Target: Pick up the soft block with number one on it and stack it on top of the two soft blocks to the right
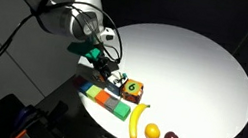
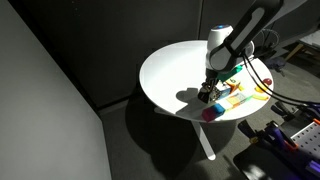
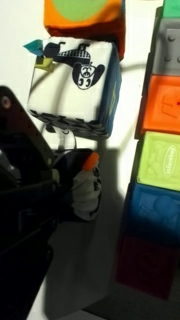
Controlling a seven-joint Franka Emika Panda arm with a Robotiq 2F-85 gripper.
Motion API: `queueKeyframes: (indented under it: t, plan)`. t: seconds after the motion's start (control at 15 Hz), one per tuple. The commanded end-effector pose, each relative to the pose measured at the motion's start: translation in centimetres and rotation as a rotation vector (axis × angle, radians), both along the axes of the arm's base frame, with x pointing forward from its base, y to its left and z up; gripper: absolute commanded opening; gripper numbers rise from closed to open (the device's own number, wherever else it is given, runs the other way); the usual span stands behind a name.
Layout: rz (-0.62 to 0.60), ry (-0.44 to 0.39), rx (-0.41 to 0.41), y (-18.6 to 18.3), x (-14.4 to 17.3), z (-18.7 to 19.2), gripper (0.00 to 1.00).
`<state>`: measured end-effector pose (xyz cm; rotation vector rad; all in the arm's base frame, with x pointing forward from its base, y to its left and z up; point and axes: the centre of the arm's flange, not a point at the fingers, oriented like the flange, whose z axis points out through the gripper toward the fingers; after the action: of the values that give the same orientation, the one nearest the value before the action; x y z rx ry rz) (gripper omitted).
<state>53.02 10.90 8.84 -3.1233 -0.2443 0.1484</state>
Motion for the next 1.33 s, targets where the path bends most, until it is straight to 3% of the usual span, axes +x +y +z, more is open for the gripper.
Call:
queueKeyframes:
  t: [0.0,0.6,1.27]
  plan:
    - [0.013,-0.001,0.005,0.1,0.8,3.3,0.05]
    - [-0.025,-0.031,-0.037,-1.3,1.8,9.3,0.05]
    - [-0.121,-0.061,-0.079,-7.6,2.4,12.0,0.05]
